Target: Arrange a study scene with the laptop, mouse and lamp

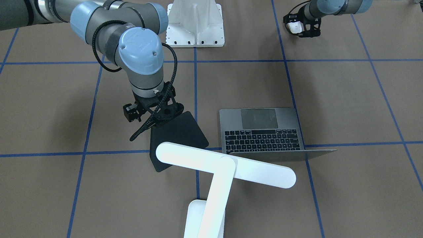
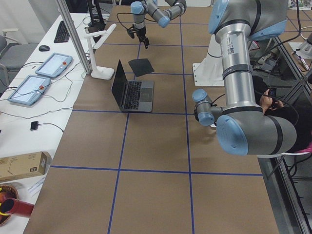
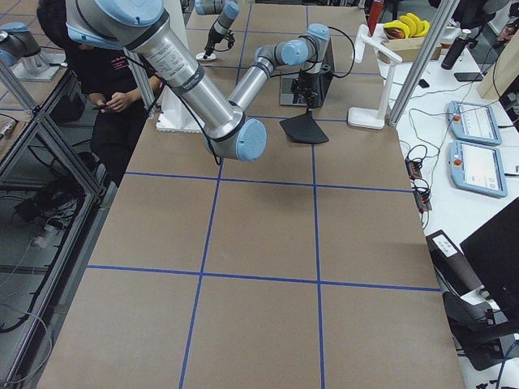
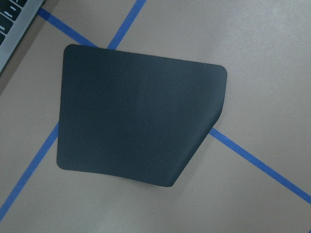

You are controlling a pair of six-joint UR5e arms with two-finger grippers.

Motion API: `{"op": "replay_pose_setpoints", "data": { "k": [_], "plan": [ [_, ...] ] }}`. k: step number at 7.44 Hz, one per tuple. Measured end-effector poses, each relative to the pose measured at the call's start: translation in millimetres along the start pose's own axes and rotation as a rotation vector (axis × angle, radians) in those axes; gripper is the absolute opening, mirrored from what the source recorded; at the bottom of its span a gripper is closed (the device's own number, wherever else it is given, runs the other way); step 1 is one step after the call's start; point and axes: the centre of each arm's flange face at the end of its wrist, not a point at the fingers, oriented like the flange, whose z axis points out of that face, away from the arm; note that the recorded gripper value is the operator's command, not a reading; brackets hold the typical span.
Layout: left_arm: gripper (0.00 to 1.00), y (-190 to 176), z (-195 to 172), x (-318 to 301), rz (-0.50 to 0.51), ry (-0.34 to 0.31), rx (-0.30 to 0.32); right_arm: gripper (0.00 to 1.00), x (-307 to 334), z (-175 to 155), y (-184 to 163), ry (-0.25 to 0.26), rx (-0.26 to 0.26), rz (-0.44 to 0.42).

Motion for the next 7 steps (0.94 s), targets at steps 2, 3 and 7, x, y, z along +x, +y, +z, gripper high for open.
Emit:
{"op": "replay_pose_setpoints", "data": {
  "k": [2, 3, 7],
  "plan": [
    [0.78, -3.4, 5.5, 1.0, 0.0, -0.003, -0.002, 1.0, -1.1, -0.9, -0.7, 0.008, 0.004, -0.003],
    [0.74, -4.0, 6.9, 1.3, 0.0, -0.004, -0.006, 1.0, -1.8, -0.6, -0.7, 0.009, 0.004, -0.004],
    [0.65, -1.8, 6.8, 3.0, 0.001, -0.002, -0.028, 1.0, -5.6, -2.2, 1.1, 0.008, 0.009, -0.01]
  ]
}}
